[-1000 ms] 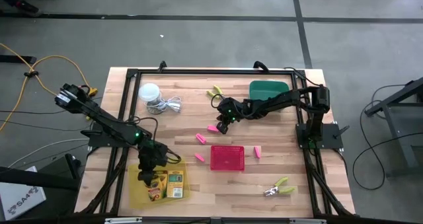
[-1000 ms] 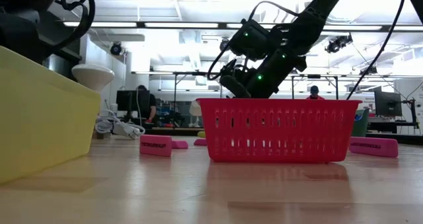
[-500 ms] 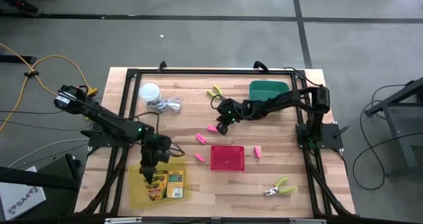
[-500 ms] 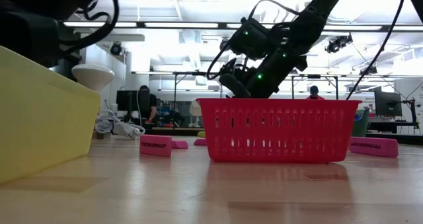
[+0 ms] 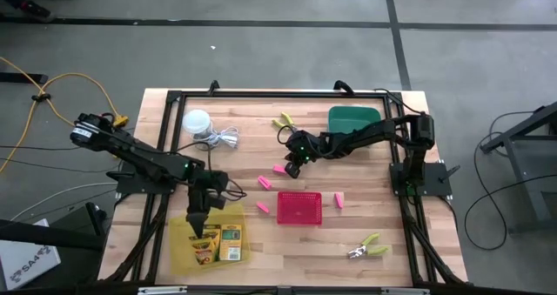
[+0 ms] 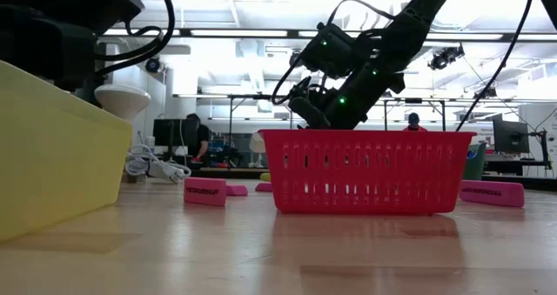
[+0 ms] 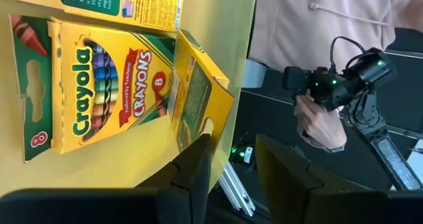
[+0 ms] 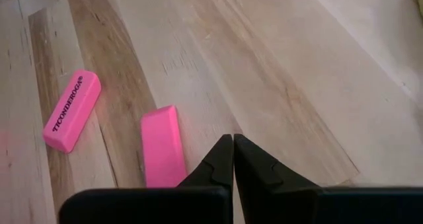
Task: Pick & Place School Supplies
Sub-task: Put the yellow crayon box into the yellow bin, then put the top bright green hole punch into the green bin
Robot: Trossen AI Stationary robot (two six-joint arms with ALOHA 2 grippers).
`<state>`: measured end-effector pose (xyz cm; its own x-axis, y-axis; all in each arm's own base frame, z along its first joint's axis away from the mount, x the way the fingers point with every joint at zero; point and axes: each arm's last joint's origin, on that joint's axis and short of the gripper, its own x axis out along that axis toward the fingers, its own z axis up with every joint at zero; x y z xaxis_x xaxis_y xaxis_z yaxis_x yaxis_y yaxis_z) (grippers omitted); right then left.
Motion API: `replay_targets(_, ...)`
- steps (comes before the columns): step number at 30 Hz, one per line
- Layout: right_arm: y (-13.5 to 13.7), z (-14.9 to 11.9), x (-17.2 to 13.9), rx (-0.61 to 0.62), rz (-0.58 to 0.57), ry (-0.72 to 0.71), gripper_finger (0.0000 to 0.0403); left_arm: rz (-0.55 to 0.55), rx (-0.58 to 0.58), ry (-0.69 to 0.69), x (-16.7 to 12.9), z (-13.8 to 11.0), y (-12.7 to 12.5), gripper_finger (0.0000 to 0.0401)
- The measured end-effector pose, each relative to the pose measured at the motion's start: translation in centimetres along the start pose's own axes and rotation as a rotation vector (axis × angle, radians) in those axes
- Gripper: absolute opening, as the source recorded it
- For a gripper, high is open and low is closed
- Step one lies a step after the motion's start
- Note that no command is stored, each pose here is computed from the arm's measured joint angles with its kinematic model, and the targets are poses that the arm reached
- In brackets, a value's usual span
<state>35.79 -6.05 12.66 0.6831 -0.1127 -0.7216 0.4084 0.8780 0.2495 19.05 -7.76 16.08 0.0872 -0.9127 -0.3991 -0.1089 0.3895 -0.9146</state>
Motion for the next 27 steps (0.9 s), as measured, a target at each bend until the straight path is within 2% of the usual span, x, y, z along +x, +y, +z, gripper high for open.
replay_targets(15,0.0,0.0,0.0,-0.003,0.0,0.0,0.0002,-0.032,-0.002,0.016,-0.2,0.1,-0.1,0.0117)
replay_targets(27,0.2,-0.1,0.0,-0.001,0.004,0.001,0.0002,-0.04,0.039,-0.062,-1.7,0.9,0.5,0.0117)
